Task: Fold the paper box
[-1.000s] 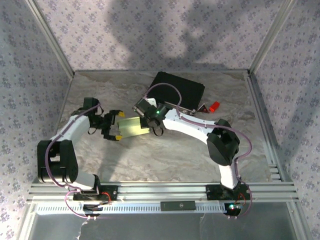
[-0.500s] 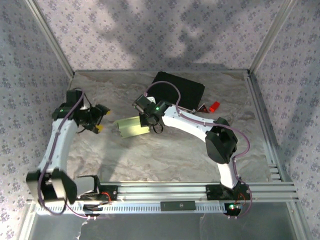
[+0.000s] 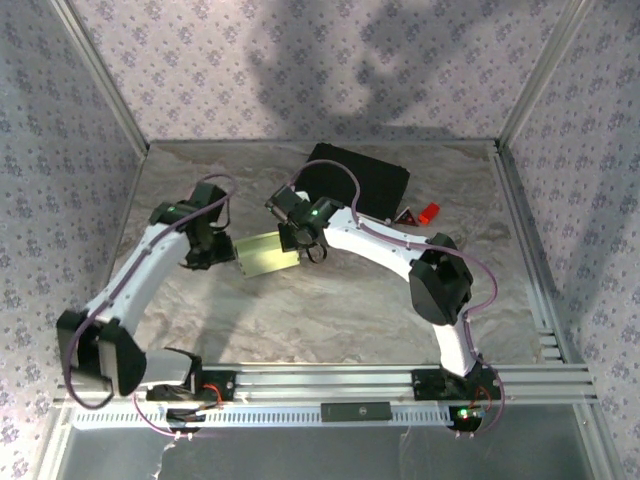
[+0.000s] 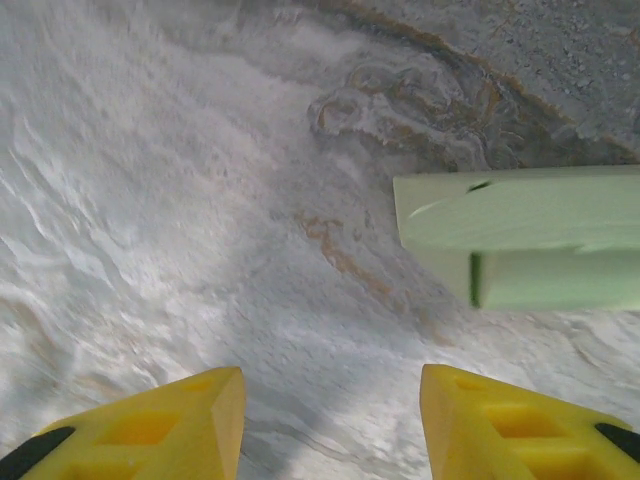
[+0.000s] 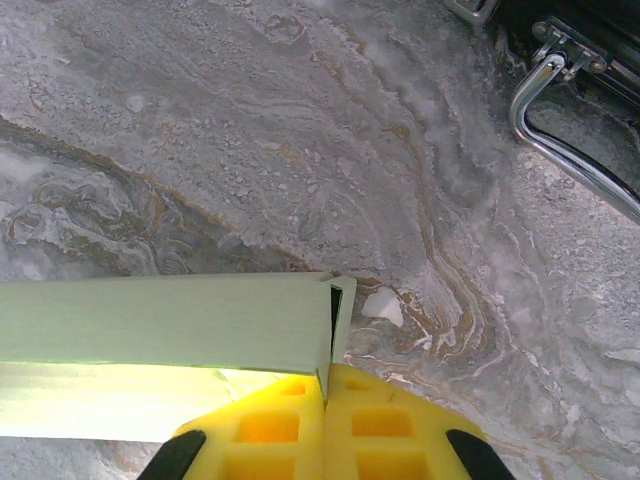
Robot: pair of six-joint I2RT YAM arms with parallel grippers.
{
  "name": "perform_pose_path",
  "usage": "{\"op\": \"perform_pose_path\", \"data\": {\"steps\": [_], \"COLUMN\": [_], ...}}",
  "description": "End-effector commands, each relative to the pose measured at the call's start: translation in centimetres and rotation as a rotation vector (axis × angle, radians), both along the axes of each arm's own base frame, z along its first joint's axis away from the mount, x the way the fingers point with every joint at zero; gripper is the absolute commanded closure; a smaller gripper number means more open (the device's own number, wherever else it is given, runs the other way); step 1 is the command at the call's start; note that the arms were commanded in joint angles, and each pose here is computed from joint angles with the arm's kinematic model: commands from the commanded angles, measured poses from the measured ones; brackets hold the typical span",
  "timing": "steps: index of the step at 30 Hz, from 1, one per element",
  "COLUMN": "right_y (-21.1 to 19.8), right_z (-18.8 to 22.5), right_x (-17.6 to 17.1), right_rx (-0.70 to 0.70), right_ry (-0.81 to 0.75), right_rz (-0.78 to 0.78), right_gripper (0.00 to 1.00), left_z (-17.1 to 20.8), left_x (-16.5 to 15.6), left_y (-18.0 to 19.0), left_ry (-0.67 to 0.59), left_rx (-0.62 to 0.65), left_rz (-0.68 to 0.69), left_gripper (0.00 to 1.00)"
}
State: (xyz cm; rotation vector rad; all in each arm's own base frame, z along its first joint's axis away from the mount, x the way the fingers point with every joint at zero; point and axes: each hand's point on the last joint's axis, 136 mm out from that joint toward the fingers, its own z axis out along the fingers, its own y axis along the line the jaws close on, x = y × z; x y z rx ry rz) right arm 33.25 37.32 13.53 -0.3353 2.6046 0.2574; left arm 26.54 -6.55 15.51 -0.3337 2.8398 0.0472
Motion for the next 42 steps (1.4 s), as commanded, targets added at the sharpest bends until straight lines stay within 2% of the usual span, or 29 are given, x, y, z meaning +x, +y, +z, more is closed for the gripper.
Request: {"op": "perform_pose_path", "data": {"steps": [1, 6, 10, 13, 20, 24, 26, 27, 28, 29, 31, 37, 42], "right_y": [-0.7, -0.7, -0.5, -0.5, -0.3, -0.3, -0.4, -0.5, -0.5, -0.5, -0.3, -0.2, -0.1], "right_z": [-2.1, -2.0, -1.8, -2.0, -2.3, -2.2, -2.1, -2.0, -2.0, -2.0, -1.9, -2.1, -2.2], "right_x": [-0.8, -0.8, -0.7, -0.8, -0.9, -0.9, -0.8, -0.8, -0.8, -0.8, -0.7, -0.8, -0.9], "right_rx": [-0.066, -0.066, -0.054, -0.052, -0.053, -0.050, -0.051, -0.050, -0.050, -0.049, -0.043, -0.045, -0.041], "right_ry": [0.069, 0.071, 0.069, 0.076, 0.082, 0.083, 0.082, 0.082, 0.082, 0.084, 0.082, 0.087, 0.094], "right_rz": [0.025, 0.026, 0.030, 0.029, 0.034, 0.033, 0.030, 0.028, 0.029, 0.029, 0.036, 0.041, 0.048], "right_gripper": [1.00, 1.00, 1.00, 1.00, 1.00, 1.00, 1.00, 1.00, 1.00, 1.00, 1.00, 1.00, 1.00], "left_z": [1.5, 1.8, 1.3, 0.4, -1.2, -0.9, 0.1, 0.8, 1.8, 2.7, 3.6, -0.5, -0.2], "left_x": [1.7, 2.9, 3.1, 3.3, 2.8, 3.0, 2.5, 2.2, 1.7, 1.2, 0.3, 0.0, 1.4], "left_y": [1.0, -0.5, -0.4, -1.9, -2.0, -2.0, -1.7, -1.7, -1.8, -2.1, -2.9, -3.3, -2.1], "left_ry": [-0.058, -0.129, -0.153, -0.174, -0.182, -0.201, -0.249, -0.278, -0.313, -0.340, -0.374, -0.250, -0.317], "left_rx": [0.143, 0.068, 0.063, -0.019, -0.035, -0.033, -0.046, -0.064, -0.095, -0.134, -0.192, -0.150, -0.105], "left_rz": [-0.077, -0.090, -0.064, -0.087, -0.079, -0.076, -0.055, -0.049, -0.049, -0.062, -0.110, -0.168, -0.109], "left_gripper": [0.49, 0.45, 0.43, 0.43, 0.42, 0.43, 0.42, 0.41, 0.27, 0.19, 0.14, 0.23, 0.19]}}
